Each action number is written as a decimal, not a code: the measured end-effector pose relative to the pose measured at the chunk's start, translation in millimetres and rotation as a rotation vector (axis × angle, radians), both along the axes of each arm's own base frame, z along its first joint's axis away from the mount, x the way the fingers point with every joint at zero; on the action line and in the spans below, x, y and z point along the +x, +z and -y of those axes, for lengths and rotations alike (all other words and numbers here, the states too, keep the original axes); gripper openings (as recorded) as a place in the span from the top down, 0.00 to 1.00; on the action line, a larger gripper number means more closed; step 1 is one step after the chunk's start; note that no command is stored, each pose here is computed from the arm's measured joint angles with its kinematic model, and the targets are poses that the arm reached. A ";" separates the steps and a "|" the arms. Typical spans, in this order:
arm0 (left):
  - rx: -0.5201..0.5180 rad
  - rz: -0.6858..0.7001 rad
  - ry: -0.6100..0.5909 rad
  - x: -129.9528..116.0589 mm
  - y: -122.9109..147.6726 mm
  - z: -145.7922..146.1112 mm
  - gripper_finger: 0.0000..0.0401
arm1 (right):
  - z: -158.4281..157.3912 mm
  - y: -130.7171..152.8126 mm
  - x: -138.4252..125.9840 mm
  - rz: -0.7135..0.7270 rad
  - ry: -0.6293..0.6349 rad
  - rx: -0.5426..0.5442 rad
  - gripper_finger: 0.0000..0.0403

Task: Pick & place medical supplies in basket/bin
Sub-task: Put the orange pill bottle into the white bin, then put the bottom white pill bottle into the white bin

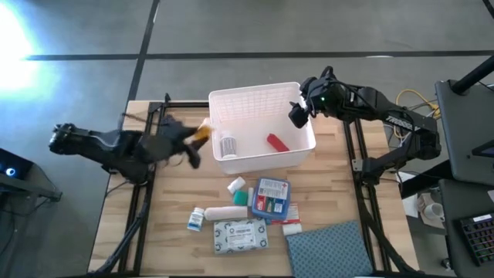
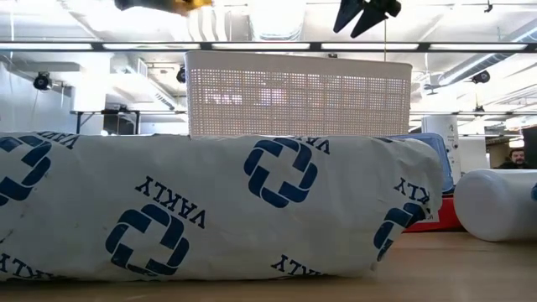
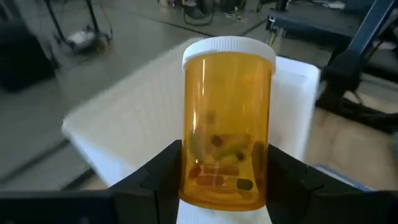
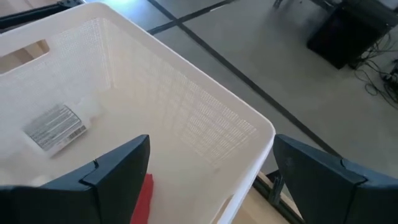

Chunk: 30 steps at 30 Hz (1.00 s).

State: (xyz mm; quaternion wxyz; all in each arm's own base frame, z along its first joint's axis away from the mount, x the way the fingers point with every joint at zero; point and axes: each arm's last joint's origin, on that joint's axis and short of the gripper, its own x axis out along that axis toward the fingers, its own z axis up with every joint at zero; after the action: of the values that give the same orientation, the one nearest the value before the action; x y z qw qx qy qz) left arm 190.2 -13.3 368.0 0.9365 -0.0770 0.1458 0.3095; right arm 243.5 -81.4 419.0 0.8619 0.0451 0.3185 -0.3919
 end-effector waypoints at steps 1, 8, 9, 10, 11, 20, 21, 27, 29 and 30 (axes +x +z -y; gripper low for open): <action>0.018 -0.015 -0.012 10.1 0.6 -6.1 0.60 | 0.0 0.0 0.0 -0.004 0.005 -0.003 0.18; -0.091 -0.106 -0.071 80.5 -17.9 -81.7 0.60 | -5.1 -4.7 -0.3 -0.011 0.135 0.139 0.18; -0.120 -0.118 -0.083 89.2 -20.3 -92.8 0.60 | -6.3 -6.1 -0.9 -0.007 0.142 0.179 0.18; -0.148 -0.127 -0.097 98.4 -22.1 -102.8 0.60 | -7.6 -7.6 -1.9 -0.010 0.144 0.216 0.18; -0.169 -0.138 -0.106 106.5 -22.7 -111.1 0.60 | -9.6 -9.2 -3.0 -0.017 0.144 0.250 0.18; -0.143 -0.382 -0.157 154.3 -12.8 -131.6 0.43 | -44.6 -20.5 -11.2 -0.166 0.169 0.373 0.18; -0.147 -0.418 -0.156 156.4 -14.6 -132.7 0.41 | -48.8 -20.9 -11.3 -0.172 0.170 0.373 0.18; -0.128 -0.566 -0.171 141.9 -0.7 -122.3 0.35 | -68.6 -21.9 -12.3 -0.157 0.134 0.399 0.18; -0.070 -0.561 -0.156 128.1 12.3 -108.8 0.36 | -76.5 -22.6 -12.5 -0.151 0.135 0.424 0.18; -0.045 -0.546 -0.148 118.1 19.2 -102.2 0.37 | -80.5 -23.4 -12.9 -0.149 0.139 0.454 0.18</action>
State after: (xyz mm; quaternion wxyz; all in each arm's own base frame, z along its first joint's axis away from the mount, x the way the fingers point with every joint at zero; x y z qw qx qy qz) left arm 308.4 88.9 387.2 0.8806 -0.0009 0.4048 0.2464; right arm 230.6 -0.9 395.6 0.8286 0.1866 0.4635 -0.2525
